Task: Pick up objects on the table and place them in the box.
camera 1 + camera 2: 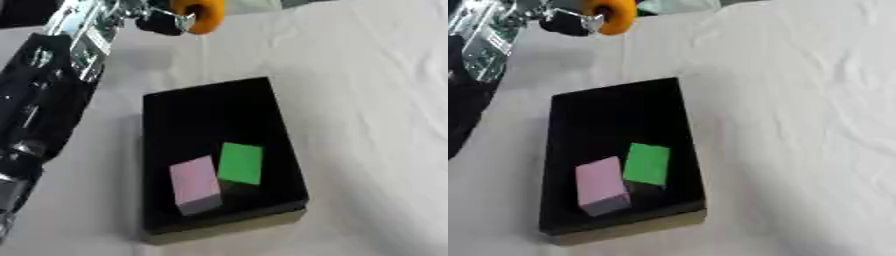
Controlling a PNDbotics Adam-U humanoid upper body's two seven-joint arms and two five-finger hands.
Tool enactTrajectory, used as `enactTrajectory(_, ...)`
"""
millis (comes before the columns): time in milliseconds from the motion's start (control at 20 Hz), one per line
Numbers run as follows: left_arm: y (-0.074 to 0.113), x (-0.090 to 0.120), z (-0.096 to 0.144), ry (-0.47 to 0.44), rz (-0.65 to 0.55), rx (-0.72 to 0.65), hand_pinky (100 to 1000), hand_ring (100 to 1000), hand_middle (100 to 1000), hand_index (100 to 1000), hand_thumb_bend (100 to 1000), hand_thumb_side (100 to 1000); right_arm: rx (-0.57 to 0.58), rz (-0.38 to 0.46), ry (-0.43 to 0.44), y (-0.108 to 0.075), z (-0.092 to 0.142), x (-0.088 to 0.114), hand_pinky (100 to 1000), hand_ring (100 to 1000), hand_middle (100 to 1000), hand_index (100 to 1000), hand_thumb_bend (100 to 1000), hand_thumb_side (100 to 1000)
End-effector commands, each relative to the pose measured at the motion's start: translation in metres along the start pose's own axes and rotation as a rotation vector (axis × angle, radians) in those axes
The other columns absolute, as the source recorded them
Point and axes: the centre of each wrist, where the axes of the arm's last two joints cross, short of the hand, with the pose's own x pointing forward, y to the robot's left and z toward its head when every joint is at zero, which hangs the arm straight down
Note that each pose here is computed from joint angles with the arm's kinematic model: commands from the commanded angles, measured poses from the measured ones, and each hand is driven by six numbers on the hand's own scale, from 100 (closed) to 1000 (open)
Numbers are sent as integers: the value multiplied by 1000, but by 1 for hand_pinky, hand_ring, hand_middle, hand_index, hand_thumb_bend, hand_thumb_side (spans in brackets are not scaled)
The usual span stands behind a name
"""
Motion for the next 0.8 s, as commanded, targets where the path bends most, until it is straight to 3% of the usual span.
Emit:
enactTrajectory(50,27,18,8,-89,-36,41,332,537,559,620,100,197,-10,17,-27,-5,-4,4,841,664,626,824,100,972)
enactTrajectory(500,20,75,21,-264,-5,-10,342,544,557,620,100,197,-5,22,-16,-4,-1,1,840,664,626,823,100,973)
enactTrajectory(800,1,89,27,-318,17,-104,346,545,559,615,100,203,-6,24,-8,-4,1,0,840,663,625,823,100,974)
